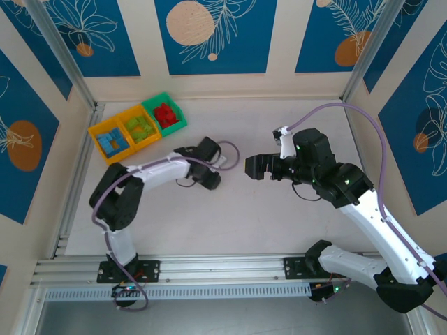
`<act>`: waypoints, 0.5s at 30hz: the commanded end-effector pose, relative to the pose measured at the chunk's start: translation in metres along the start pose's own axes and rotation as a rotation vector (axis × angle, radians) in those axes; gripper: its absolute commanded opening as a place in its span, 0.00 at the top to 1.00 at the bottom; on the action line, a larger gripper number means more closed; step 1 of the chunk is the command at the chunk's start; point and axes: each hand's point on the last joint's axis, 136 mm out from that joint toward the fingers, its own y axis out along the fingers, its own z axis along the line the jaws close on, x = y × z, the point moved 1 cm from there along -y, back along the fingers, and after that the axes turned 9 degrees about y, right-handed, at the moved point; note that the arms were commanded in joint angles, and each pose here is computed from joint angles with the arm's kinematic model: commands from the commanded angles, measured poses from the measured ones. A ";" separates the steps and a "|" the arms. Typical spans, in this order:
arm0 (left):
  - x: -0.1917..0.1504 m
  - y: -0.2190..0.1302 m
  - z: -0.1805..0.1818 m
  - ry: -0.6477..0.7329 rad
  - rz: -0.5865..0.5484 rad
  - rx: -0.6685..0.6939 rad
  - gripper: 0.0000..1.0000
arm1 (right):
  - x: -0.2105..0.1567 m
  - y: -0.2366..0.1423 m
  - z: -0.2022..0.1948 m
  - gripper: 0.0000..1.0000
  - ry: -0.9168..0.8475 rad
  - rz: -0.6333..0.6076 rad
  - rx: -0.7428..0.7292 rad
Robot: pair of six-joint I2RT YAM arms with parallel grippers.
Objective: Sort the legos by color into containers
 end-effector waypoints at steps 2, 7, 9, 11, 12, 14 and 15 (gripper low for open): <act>0.016 -0.045 0.088 -0.278 -0.120 0.118 0.73 | 0.004 0.004 0.007 0.01 0.017 -0.006 0.037; 0.004 -0.082 0.208 -0.525 -0.157 0.361 0.72 | 0.005 0.010 0.008 0.00 0.021 0.002 0.042; -0.001 -0.094 0.248 -0.586 -0.171 0.449 0.72 | 0.005 0.011 0.007 0.00 0.023 0.002 0.039; -0.005 -0.101 0.285 -0.647 -0.184 0.505 0.72 | 0.005 0.012 0.007 0.00 0.026 0.002 0.039; -0.008 -0.103 0.299 -0.677 -0.186 0.517 0.71 | 0.005 0.012 0.007 0.01 0.026 0.003 0.038; -0.008 -0.105 0.327 -0.729 -0.193 0.522 0.71 | 0.005 0.012 0.007 0.01 0.022 0.006 0.036; -0.008 -0.106 0.336 -0.744 -0.195 0.521 0.71 | 0.005 0.012 0.007 0.00 0.022 0.004 0.034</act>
